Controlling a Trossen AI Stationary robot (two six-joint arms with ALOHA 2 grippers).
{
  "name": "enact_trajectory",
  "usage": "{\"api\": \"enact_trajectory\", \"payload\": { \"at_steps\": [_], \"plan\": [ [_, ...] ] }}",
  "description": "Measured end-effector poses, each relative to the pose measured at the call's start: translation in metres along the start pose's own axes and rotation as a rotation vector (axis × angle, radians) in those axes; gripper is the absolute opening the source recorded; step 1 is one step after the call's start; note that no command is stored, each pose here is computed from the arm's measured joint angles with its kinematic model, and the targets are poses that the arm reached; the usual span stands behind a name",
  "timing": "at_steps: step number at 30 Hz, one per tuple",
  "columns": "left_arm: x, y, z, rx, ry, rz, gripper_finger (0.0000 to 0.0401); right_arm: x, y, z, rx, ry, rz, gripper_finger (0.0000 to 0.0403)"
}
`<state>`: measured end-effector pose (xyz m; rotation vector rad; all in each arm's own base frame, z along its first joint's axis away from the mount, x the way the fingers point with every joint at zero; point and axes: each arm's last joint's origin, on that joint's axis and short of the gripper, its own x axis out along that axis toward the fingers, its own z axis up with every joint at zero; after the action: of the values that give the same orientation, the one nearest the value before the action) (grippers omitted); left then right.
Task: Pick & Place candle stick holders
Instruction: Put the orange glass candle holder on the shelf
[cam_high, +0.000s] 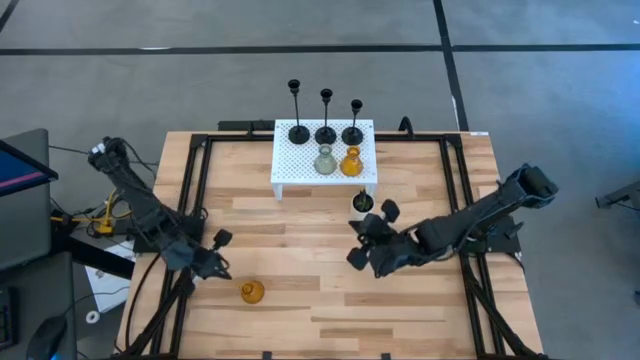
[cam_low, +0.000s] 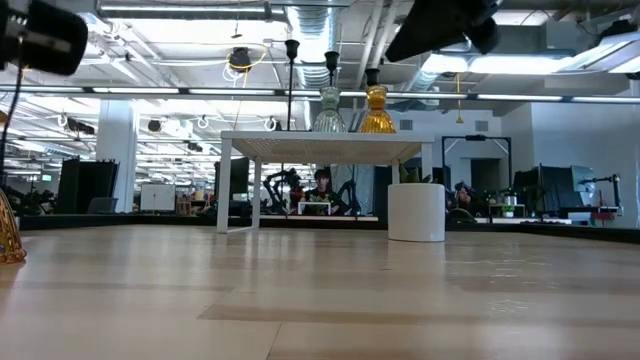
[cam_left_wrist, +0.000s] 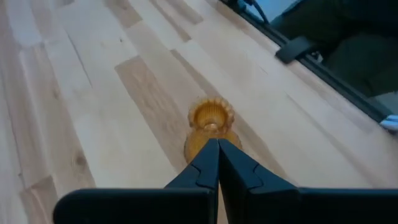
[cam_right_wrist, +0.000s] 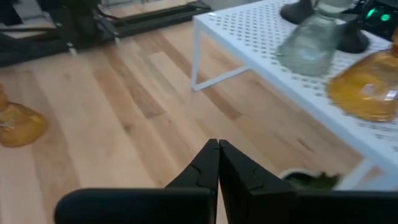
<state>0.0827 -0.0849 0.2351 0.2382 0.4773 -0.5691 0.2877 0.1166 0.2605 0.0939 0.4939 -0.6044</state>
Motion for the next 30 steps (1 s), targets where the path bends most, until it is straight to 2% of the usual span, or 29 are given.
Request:
{"api": "enact_trajectory", "payload": {
  "at_steps": [5,12,24,30],
  "plan": [
    [0.004,-0.006,-0.027,0.027,-0.109,-0.010,0.0005,0.012,0.013,-0.005,0.039,-0.021,0.019,0.0000],
    [0.013,-0.008,-0.045,0.008,-0.239,-0.010,0.0004,0.021,0.016,-0.004,0.075,-0.034,0.017,0.0000],
    [0.033,-0.010,-0.080,-0.141,-0.139,0.027,0.0007,0.021,0.016,-0.004,0.072,-0.033,0.015,0.0000],
    [0.036,-0.011,-0.082,-0.135,-0.115,0.033,0.0010,0.021,0.016,-0.004,0.070,-0.032,0.016,0.0000]
  ]
}}
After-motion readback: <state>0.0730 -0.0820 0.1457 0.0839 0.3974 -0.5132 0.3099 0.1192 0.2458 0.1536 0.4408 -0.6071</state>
